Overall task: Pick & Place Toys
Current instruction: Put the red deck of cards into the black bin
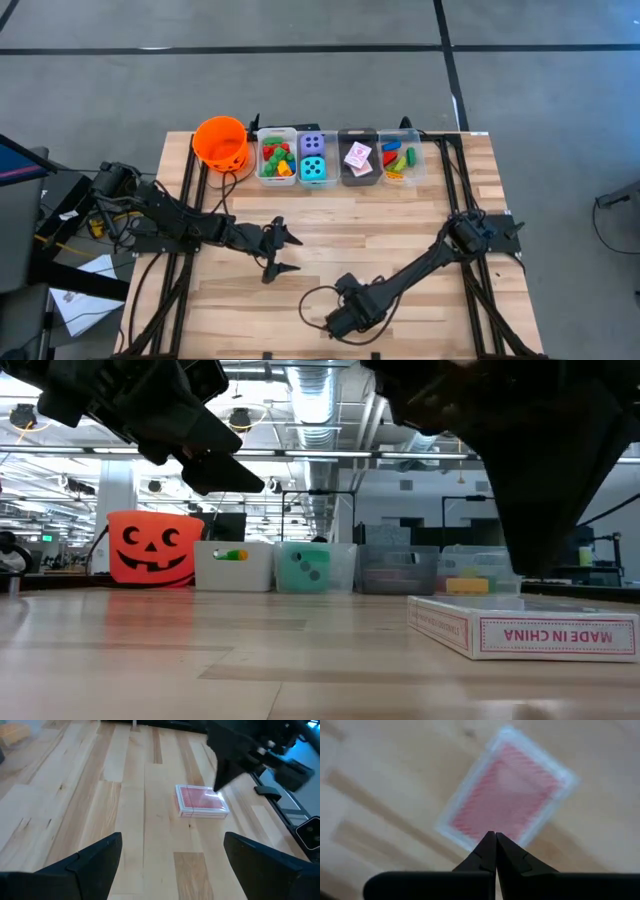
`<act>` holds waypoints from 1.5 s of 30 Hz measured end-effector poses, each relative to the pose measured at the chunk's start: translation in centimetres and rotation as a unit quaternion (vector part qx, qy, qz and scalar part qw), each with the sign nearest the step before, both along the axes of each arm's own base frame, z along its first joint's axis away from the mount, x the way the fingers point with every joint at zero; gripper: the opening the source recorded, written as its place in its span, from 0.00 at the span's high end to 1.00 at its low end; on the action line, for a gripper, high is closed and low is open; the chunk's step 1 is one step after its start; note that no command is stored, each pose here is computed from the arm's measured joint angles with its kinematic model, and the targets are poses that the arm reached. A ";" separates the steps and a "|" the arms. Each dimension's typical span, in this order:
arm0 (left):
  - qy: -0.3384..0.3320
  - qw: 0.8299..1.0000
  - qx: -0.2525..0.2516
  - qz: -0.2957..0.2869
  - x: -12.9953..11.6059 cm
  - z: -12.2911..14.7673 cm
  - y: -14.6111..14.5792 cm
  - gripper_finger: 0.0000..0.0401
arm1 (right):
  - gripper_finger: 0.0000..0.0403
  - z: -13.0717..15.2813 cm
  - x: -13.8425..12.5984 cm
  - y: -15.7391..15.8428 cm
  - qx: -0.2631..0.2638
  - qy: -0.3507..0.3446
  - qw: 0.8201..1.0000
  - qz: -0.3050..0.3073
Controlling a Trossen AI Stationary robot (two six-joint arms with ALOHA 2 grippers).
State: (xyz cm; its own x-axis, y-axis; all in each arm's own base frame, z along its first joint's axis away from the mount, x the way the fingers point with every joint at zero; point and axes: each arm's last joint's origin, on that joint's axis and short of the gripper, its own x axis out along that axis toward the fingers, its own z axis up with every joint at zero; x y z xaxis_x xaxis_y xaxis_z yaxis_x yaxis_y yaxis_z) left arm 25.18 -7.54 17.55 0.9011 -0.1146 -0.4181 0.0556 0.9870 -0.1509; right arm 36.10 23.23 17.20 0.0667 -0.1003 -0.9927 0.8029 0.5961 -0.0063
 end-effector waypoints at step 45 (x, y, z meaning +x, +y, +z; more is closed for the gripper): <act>-0.135 0.984 0.112 0.040 -3.3 6.7 1.6 0.15 | 1.00 -1.7 4.5 -4.6 -0.310 -0.114 0.933 0.139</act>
